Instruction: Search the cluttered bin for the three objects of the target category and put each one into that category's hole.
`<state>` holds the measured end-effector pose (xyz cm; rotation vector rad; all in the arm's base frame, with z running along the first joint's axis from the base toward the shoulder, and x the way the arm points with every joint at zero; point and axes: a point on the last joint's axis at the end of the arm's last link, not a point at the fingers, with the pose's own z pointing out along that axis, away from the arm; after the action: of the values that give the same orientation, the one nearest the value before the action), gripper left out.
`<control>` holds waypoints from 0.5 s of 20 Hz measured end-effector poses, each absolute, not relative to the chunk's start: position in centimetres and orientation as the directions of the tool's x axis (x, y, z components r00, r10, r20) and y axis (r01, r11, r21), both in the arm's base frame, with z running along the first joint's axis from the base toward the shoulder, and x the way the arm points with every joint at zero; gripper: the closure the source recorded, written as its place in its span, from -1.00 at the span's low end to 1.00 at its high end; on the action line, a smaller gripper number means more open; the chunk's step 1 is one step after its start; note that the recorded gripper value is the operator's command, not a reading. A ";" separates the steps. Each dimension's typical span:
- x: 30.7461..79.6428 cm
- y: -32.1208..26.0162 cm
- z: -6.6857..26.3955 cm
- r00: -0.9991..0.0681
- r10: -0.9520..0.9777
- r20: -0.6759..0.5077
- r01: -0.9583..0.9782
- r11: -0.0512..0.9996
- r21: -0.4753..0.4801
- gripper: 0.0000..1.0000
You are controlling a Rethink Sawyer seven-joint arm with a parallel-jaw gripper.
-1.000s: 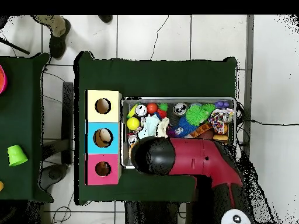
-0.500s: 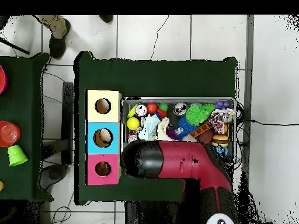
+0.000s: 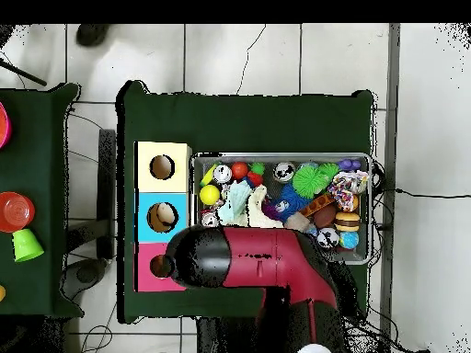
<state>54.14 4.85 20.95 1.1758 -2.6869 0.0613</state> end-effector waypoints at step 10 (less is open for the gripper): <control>53.5 7.6 20.9 -0.723 -0.661 0.200 -0.674 0.739 0.004 1.00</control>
<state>53.46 7.57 20.93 1.0672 -2.7508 0.1031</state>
